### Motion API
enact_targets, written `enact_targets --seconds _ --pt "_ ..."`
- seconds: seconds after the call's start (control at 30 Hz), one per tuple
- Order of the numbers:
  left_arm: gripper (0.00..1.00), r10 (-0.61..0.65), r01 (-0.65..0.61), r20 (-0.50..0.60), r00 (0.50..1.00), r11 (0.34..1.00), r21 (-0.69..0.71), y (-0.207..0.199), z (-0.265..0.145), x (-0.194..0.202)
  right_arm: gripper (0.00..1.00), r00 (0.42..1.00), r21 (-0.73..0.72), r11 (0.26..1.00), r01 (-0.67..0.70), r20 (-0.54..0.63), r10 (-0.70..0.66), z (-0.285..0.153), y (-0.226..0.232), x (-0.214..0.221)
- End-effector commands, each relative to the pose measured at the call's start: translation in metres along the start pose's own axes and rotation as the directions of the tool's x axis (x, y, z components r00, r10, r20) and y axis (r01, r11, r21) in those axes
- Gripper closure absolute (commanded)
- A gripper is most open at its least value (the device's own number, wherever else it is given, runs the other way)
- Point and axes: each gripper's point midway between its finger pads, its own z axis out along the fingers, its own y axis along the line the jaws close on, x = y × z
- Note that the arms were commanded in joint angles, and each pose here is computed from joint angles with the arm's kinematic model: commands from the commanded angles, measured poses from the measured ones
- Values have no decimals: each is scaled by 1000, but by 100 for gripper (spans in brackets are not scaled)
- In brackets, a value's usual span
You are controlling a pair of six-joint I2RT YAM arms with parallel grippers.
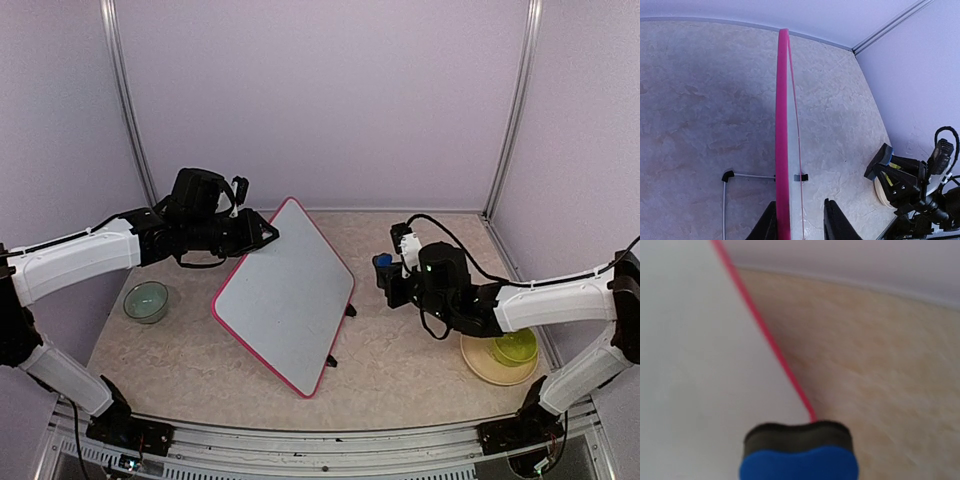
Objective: Erase the whiteboard
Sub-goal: Place the whiteboard on the whiteboard stand.
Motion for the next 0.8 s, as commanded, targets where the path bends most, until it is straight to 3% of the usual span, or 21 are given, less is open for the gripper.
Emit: enact_targets --seconds 0.0,0.53,0.63,0.77 --pt "68 25 -26 39 999 999 35 -13 -5 -13 100 987 57 994 -98 -119 104 6 -34 16" --pt "23 43 -40 77 996 999 -30 -4 -21 -24 99 884 128 947 -294 -339 320 46 -88 73" --pt "2 47 -42 117 992 998 -44 -4 -34 -34 96 865 140 945 -297 -380 328 52 -91 86" --pt "1 52 -44 168 984 998 -51 -5 -54 -44 89 848 157 942 -297 -410 335 58 -94 97"
